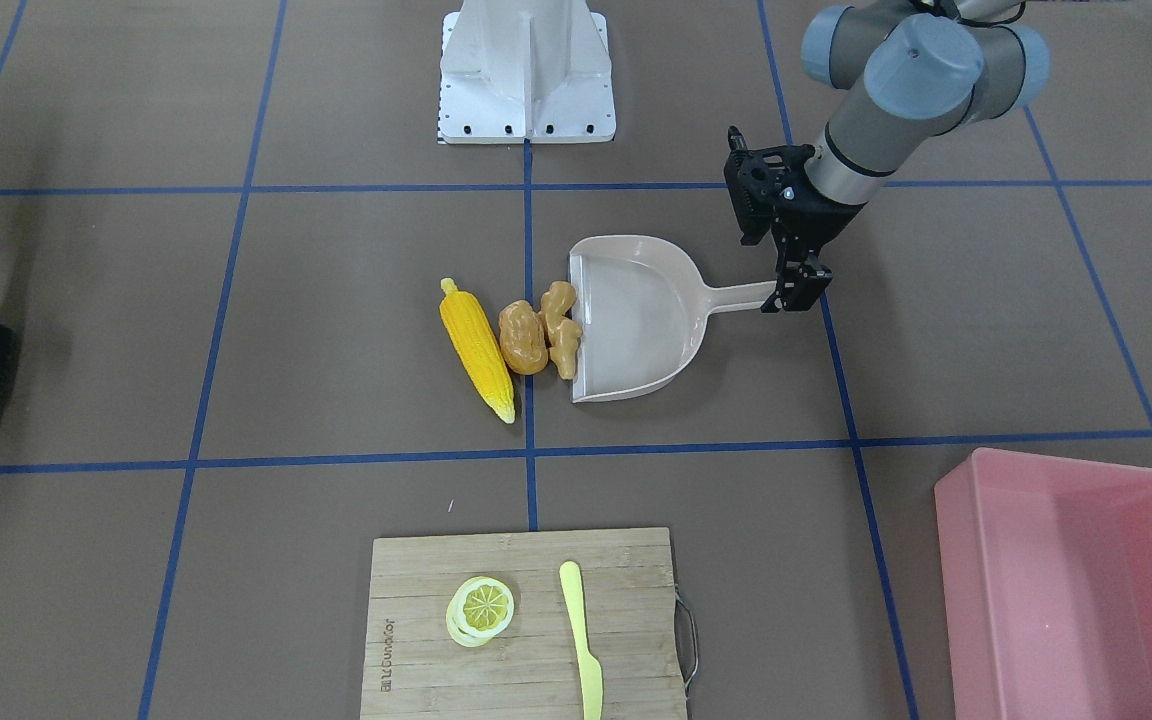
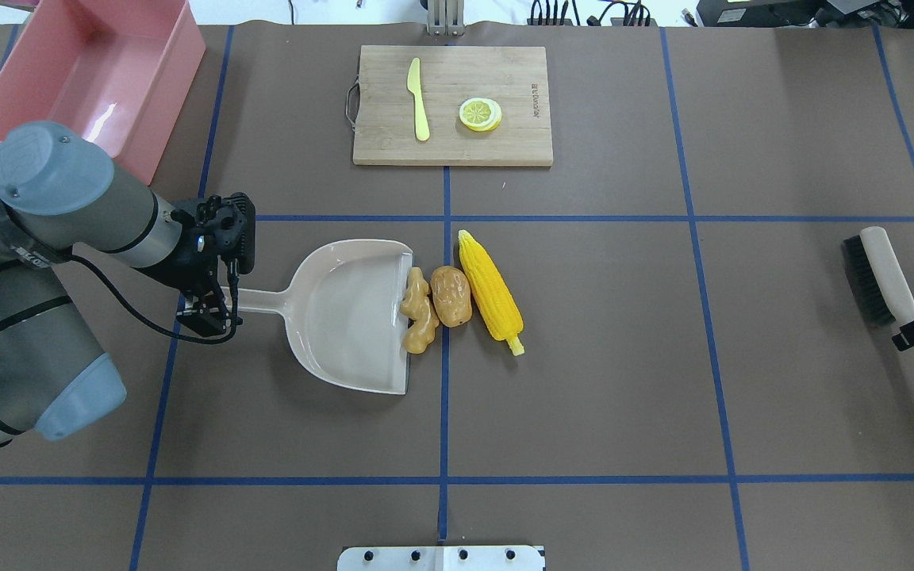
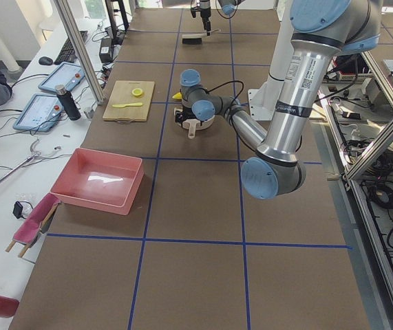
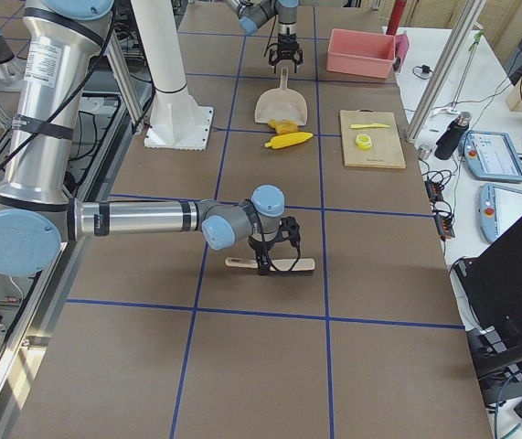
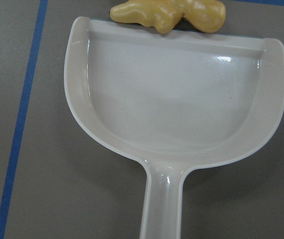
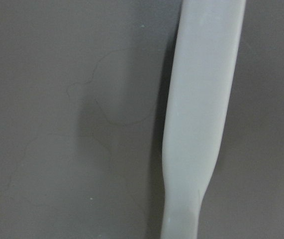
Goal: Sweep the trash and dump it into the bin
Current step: 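Grasp the white-handled brush with the right gripper and lift it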
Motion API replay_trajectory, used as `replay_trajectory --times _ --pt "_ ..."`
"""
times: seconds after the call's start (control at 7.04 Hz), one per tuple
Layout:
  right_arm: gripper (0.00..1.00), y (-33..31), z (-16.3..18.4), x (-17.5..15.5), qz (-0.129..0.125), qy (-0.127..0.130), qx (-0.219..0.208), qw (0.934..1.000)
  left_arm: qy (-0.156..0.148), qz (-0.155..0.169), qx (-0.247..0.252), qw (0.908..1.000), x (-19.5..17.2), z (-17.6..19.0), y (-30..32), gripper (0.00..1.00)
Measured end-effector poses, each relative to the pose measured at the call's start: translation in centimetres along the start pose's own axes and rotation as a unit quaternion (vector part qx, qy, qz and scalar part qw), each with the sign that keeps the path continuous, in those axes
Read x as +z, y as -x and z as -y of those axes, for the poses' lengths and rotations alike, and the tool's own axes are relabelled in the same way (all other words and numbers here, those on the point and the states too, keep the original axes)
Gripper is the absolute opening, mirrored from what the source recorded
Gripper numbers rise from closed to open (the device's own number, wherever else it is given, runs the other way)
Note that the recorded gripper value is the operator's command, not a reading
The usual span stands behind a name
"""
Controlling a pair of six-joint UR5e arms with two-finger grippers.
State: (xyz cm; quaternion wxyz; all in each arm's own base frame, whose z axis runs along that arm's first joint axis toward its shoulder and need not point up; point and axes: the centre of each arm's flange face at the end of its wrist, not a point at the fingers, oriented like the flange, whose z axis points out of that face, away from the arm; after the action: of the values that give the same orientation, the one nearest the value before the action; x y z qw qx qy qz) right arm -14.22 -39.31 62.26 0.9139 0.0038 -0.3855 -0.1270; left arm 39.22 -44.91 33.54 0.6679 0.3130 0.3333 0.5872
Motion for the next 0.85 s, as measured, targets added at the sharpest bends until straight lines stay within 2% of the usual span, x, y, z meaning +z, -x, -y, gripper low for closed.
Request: replay_trajectory --times 0.43,0.71,0.85 --pt "0.99 -0.2 -1.8 1.3 0.007 0.026 0.022 0.9994 0.012 -0.003 -0.007 0.9999 1.5 -0.8 0.7 0.99" --pt "0.69 -0.7 -2.7 1.6 0.005 0.034 0.028 0.9990 0.006 -0.001 -0.005 1.0000 1.8 -1.1 1.0 0.99" --pt "0.61 -0.8 -2.8 1.7 0.004 0.035 0.029 0.9989 -0.001 0.000 -0.003 1.0000 1.7 -1.2 1.1 0.99"
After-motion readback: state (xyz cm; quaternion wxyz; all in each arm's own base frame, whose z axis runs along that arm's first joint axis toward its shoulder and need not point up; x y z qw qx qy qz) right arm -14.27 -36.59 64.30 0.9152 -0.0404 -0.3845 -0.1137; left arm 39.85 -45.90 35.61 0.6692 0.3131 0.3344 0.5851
